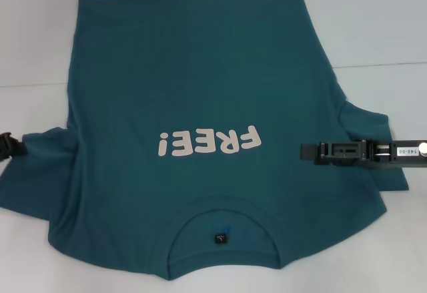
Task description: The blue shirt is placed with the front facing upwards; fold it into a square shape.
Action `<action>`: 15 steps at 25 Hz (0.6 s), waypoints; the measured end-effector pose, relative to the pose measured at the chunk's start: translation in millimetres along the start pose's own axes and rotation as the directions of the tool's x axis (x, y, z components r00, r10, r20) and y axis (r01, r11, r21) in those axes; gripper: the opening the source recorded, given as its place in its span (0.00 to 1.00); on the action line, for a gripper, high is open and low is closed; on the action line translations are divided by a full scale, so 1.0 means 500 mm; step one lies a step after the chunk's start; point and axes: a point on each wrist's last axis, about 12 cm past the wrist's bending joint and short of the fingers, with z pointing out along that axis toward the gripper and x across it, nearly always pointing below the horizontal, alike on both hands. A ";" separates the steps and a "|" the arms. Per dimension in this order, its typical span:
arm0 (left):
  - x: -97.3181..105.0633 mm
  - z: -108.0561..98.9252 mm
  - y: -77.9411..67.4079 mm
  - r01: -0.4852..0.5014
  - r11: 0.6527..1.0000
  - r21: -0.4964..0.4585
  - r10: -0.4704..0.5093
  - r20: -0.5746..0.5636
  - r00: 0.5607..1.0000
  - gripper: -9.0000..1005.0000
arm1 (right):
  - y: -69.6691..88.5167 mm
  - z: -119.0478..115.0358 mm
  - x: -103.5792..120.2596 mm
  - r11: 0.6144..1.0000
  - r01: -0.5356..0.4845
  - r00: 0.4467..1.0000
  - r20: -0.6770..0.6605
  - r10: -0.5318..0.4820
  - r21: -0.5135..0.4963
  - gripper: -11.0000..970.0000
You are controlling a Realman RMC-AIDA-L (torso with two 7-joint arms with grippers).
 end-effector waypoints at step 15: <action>-0.031 -0.016 0.024 -0.030 0.991 -0.130 0.037 0.052 0.998 0.04 | 0.002 0.002 -0.001 1.000 -0.005 1.000 0.000 0.005 -0.004 0.85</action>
